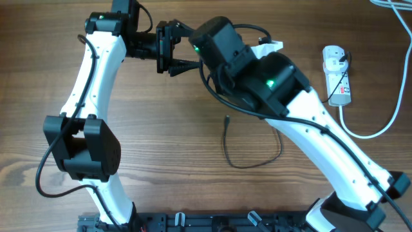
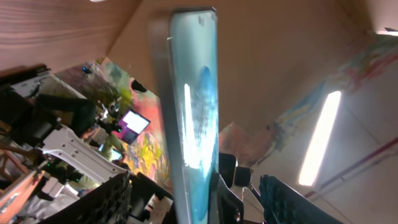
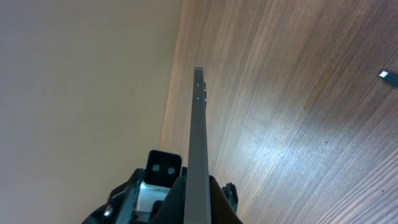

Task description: Plug charger to phone and switch on socket

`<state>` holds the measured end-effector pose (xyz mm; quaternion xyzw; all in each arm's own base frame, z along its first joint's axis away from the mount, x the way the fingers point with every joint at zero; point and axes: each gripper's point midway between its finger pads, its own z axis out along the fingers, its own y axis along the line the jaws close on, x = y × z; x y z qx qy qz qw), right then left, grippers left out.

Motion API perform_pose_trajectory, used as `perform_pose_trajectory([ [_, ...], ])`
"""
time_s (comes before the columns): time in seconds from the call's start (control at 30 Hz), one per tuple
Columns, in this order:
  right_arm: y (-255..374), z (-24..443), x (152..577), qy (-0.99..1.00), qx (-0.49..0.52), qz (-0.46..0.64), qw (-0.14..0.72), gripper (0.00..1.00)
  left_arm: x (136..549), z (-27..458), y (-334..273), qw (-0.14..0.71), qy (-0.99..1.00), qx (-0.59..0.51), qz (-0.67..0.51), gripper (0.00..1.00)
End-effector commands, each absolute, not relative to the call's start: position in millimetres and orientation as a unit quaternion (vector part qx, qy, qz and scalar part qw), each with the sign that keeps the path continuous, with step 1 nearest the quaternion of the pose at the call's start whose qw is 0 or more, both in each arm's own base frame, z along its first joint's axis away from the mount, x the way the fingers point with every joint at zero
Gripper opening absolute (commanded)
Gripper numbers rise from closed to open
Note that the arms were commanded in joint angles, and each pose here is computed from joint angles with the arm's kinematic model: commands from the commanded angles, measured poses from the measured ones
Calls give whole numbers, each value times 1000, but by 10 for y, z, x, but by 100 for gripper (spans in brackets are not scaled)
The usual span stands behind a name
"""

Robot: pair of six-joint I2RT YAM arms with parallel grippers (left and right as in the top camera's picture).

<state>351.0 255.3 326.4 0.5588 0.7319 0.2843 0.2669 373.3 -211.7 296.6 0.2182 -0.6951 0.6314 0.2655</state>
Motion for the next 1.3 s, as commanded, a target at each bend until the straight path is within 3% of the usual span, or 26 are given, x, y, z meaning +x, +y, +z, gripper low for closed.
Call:
perform_pose_trajectory([
  [0.0, 2604, 3261, 3558, 721, 566, 285, 279, 4, 3715, 2970, -2125, 244, -715, 215, 619, 69],
  [0.27, 2642, 3275, 3584, 718, 566, 294, 277, 4, 3735, 2890, -2116, 234, -729, 224, 603, 69],
  [0.83, 2738, 3207, 3558, 708, 589, 307, 241, 4, 3685, 2999, -2170, 254, -710, 212, 621, 50],
  [1.07, 2739, 3208, 3558, 701, 597, 310, 237, 4, 3685, 2998, -2170, 254, -711, 212, 621, 49],
  [1.27, 2744, 3210, 3559, 700, 598, 312, 237, 4, 3684, 2999, -2170, 254, -710, 212, 621, 41],
])
